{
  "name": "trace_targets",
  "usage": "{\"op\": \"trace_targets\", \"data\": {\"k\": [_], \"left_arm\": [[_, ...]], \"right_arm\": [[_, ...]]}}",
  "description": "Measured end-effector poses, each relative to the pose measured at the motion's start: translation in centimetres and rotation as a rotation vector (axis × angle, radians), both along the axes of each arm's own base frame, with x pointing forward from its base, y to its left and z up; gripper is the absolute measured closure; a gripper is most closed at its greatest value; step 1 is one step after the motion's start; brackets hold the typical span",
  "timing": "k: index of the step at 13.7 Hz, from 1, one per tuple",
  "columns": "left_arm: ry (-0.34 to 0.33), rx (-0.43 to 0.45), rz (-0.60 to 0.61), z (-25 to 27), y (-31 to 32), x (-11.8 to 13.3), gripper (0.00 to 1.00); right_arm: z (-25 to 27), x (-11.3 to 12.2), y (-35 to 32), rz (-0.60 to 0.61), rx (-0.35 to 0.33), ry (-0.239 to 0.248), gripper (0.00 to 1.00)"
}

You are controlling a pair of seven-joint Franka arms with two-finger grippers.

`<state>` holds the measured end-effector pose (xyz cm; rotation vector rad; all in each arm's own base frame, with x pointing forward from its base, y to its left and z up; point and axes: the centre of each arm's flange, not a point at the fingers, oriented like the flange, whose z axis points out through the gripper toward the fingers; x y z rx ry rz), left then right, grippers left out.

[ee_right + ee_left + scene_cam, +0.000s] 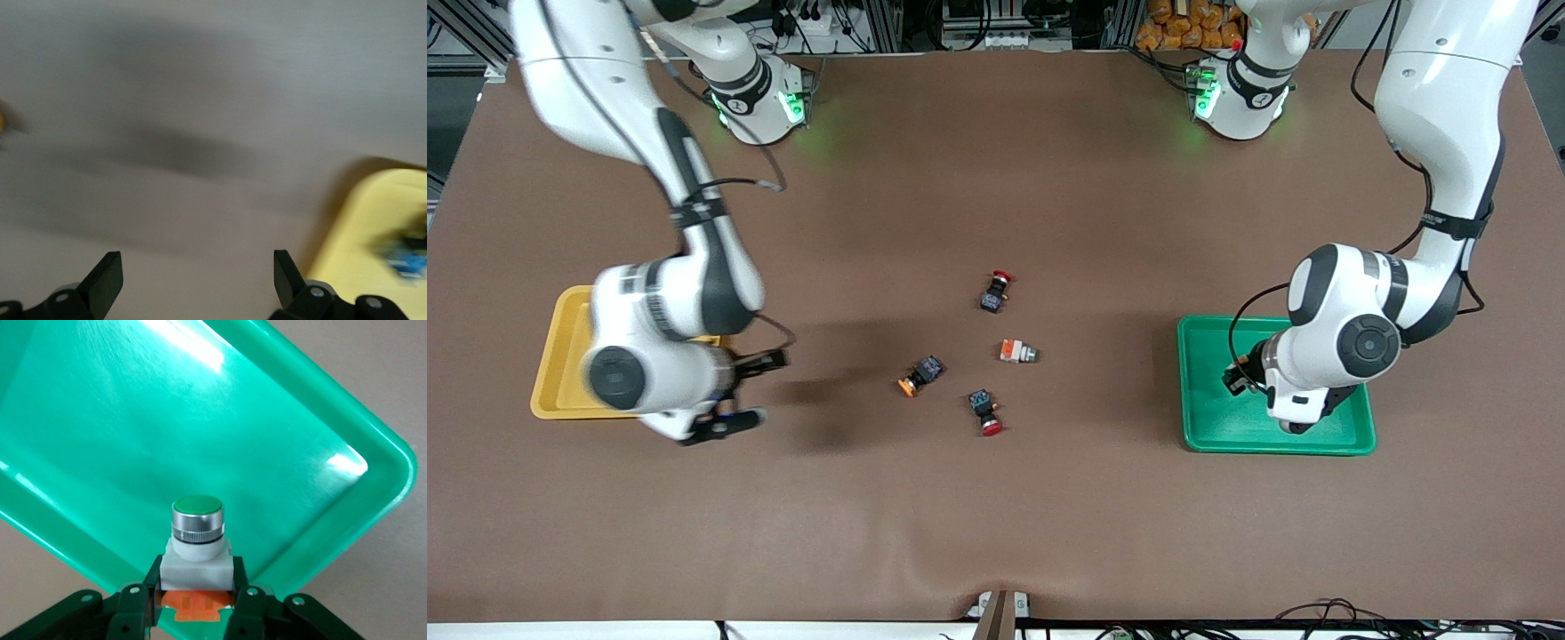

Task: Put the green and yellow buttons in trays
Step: 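Carry the green switch to the green tray while the right gripper carries yellow, then release the yellow switch in the yellow tray and grasp another yellow switch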

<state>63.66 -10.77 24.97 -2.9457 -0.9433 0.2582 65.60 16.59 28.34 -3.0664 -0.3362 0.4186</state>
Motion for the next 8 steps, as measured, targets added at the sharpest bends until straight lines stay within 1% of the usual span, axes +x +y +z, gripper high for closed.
{"op": "trace_targets", "data": {"k": [2,4,6,8], "left_arm": [[-0.006,-0.009,-0.020,-0.6,0.9,-0.1,0.59],[-0.011,-0.018,-0.045,-1.1,1.8,-0.1,0.59],[-0.010,-0.025,-0.067,-1.4,2.9,-0.1,0.59],[-0.006,-0.031,-0.090,-1.8,3.7,-0.3,0.59]], "right_arm": [[-0.6,-0.6,5.3,-0.089,0.012,-0.051,0.00],[-1.2,-1.5,10.0,-0.206,0.005,-0.096,0.00],[-2.1,-3.0,14.0,-0.327,-0.029,-0.104,0.00],[-3.3,-3.6,15.9,-0.467,-0.055,-0.122,0.00]]}}
